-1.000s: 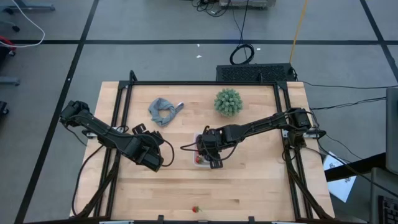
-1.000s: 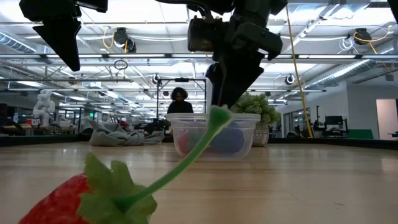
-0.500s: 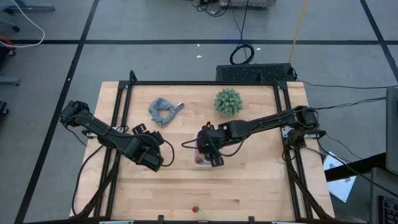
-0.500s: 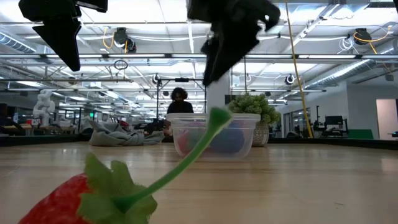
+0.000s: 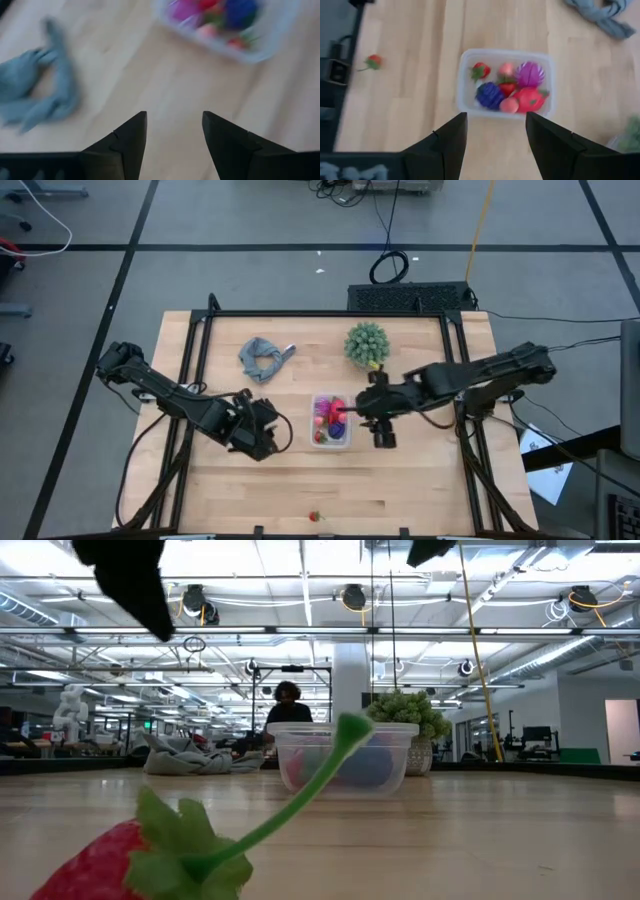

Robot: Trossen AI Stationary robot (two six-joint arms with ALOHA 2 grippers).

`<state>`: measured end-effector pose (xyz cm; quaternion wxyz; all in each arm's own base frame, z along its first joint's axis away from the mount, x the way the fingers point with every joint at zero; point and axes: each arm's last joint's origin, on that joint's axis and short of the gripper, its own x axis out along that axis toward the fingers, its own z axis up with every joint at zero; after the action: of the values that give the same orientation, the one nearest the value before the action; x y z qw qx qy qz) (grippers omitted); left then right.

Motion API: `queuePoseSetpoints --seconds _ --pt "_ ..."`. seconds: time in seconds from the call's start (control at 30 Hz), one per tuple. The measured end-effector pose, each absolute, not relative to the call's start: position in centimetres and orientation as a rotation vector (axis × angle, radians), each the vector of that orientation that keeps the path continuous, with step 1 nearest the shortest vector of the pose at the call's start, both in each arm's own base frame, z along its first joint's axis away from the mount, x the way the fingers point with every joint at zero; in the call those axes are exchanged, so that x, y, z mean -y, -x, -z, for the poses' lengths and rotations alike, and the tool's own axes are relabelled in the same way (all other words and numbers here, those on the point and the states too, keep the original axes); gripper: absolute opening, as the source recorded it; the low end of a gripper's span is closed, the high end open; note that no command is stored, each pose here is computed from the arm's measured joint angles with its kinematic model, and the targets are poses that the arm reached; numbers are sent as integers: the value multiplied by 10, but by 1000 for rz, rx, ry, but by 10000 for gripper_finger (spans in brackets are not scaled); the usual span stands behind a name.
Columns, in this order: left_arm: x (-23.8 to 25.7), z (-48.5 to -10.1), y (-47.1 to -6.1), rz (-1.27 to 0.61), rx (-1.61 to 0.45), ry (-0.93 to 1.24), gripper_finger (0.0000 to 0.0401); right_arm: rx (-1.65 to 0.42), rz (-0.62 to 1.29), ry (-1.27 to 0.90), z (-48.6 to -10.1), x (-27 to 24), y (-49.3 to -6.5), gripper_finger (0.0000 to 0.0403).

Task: Pick and placing Produce into tupperware
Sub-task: Put the strawberry into the transparent bin

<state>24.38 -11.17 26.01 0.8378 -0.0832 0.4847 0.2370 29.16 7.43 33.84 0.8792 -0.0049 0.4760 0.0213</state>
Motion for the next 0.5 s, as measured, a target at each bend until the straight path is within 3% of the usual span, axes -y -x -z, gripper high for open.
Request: queuePoseSetpoints --seconds 0.33,0.5 --pt "153 -275 -259 -169 -795 213 198 -958 -96 -15 -358 -90 -263 193" --pt "183 -259 -265 -91 -777 221 198 -965 -99 -5 -357 -90 -262 193"
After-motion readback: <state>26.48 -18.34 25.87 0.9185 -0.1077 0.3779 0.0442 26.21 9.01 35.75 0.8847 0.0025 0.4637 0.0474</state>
